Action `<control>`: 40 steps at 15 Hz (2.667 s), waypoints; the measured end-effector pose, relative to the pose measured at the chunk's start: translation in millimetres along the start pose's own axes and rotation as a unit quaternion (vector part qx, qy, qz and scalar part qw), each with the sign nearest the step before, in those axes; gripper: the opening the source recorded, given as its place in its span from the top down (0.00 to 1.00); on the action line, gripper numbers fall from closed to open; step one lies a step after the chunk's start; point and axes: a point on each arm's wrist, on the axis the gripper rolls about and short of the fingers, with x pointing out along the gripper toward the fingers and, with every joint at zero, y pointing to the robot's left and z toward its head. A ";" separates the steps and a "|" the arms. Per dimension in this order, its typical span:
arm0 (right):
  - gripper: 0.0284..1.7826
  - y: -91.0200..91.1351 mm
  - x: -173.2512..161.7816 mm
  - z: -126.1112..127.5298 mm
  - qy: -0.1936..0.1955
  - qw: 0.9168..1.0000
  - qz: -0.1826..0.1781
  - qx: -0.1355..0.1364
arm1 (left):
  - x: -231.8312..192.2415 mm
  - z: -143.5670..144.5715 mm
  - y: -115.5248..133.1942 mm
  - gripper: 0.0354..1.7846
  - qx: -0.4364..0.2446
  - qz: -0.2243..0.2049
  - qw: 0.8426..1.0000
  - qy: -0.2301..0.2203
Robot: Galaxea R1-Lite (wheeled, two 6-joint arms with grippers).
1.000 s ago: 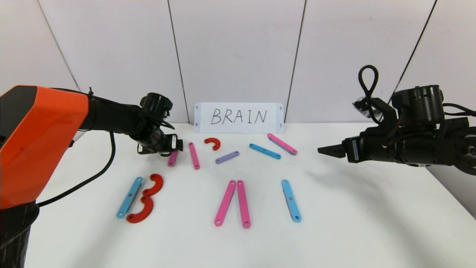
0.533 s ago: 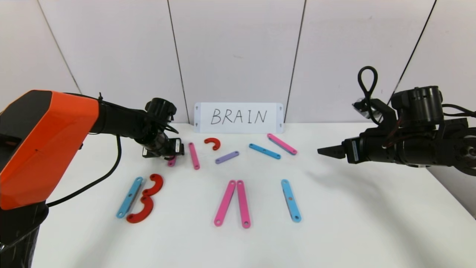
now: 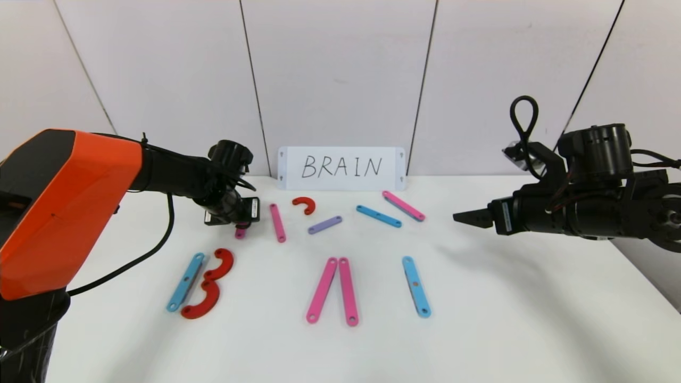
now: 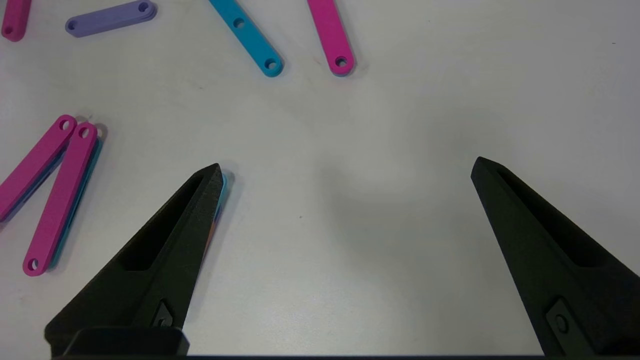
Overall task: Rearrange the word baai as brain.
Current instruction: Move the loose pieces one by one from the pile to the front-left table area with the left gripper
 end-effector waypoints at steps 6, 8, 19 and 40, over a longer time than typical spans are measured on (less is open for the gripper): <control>0.02 0.1 -1.9 0.0 -0.002 1.000 0.000 0.000 | -35.3 7.3 -1.7 0.84 -0.003 -0.009 1.000 -0.020; 0.02 -0.2 -3.7 0.6 -0.004 1.000 -0.001 0.000 | -59.4 6.1 -5.6 0.84 0.001 -0.016 1.000 -0.026; 0.02 2.3 -10.0 0.2 -0.008 1.000 0.001 -0.002 | -129.4 -71.5 -24.6 0.84 -0.001 -0.039 0.998 0.046; 0.02 2.7 -9.6 -1.3 -0.005 1.000 0.001 -0.002 | -99.9 -108.5 -44.5 0.84 0.009 -0.029 0.993 0.112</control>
